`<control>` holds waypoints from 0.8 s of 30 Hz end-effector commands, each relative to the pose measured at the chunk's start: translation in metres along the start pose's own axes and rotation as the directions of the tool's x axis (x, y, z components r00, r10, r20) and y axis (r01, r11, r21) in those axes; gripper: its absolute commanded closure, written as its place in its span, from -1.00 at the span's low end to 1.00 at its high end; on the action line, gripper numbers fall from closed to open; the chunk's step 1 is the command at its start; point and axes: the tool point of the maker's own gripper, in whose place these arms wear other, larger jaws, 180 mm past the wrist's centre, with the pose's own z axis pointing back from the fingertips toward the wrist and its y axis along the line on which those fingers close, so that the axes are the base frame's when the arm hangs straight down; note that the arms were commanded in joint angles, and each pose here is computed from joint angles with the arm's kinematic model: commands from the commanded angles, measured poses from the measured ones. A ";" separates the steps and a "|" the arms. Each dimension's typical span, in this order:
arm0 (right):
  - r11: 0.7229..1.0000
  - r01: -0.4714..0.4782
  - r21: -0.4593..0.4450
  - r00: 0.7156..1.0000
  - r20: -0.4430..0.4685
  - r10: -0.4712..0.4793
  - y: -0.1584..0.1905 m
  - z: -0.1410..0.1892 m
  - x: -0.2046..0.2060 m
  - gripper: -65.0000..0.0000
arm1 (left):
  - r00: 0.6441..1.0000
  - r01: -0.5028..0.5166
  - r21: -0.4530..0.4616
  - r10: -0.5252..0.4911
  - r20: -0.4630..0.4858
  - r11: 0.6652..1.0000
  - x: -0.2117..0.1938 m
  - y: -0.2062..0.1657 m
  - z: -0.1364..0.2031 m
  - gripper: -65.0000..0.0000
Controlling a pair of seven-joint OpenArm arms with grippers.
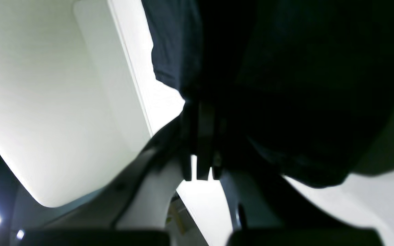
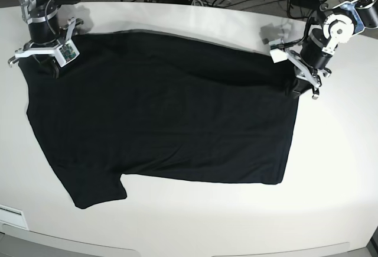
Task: Fold the T-shirt properly
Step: 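Lift the gripped edge and fold it over toward the shirt's middle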
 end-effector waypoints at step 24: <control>0.983 0.145 0.110 0.977 0.144 -0.160 -0.019 -0.024 0.039 1.00 | 0.989 -0.086 0.187 0.107 -0.105 0.979 -0.031 0.046 0.001 1.00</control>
